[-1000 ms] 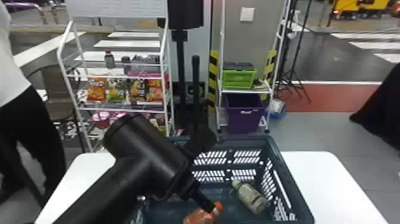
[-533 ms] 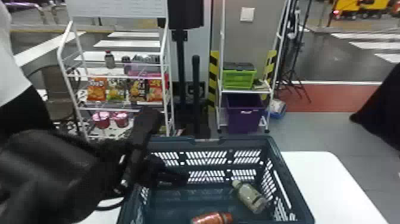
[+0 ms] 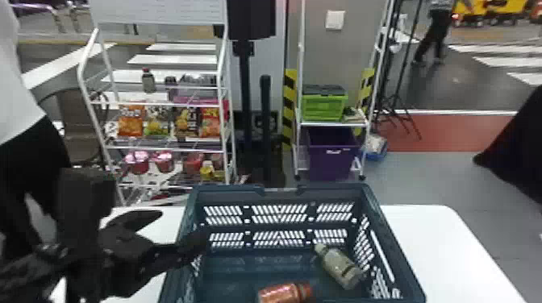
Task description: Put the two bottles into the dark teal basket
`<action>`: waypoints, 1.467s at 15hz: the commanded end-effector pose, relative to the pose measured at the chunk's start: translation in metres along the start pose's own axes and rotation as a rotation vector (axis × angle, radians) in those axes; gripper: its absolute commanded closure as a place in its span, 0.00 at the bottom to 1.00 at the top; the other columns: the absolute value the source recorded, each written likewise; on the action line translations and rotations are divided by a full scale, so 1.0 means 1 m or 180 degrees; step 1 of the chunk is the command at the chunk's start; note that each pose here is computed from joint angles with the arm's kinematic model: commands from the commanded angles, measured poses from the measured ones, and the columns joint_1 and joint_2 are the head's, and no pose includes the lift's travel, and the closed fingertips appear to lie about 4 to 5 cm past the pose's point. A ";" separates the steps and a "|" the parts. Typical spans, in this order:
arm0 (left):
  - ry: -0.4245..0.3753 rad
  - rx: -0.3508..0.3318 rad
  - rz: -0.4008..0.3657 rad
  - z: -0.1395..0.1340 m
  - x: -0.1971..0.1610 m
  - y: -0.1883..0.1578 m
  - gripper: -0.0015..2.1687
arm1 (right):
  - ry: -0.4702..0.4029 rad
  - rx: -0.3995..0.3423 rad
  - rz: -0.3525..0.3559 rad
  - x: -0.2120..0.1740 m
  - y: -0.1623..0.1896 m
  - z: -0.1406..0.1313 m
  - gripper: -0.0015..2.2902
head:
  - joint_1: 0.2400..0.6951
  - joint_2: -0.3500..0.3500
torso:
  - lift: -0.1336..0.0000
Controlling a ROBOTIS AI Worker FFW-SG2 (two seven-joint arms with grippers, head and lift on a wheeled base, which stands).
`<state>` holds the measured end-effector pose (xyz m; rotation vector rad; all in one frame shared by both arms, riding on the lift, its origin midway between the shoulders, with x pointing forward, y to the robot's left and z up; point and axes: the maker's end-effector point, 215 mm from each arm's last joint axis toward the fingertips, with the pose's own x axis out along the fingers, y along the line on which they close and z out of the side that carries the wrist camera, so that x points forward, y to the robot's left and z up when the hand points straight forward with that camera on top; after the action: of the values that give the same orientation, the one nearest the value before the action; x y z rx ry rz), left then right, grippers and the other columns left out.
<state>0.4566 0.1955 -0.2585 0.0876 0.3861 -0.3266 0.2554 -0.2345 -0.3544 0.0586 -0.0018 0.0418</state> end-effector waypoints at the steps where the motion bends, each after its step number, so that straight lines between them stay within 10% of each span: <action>1: -0.0637 -0.0099 0.0242 0.022 -0.027 0.022 0.10 | 0.0017 -0.0012 0.0041 0.005 0.001 -0.002 0.01 | 0.57 0.50 | 1.00; 5: -0.1239 -0.0275 0.0687 -0.006 -0.066 0.045 0.10 | 0.0117 -0.0006 0.0155 0.012 0.005 -0.012 0.01 | 0.57 0.50 | 1.00; 12: -0.1346 -0.0528 0.1262 -0.121 -0.125 0.045 0.10 | 0.0098 -0.0034 0.0290 0.016 0.015 0.001 0.01 | 0.57 0.50 | 1.00; 22: -0.1217 -0.0535 0.1226 -0.156 -0.125 -0.012 0.09 | 0.0195 -0.0079 0.0456 0.020 0.022 -0.010 0.01 | 0.57 0.50 | 1.00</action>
<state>0.2891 0.2500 -0.3549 -0.0680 0.0111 0.0809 0.2738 -0.2109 -0.3617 0.0344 0.0467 0.1807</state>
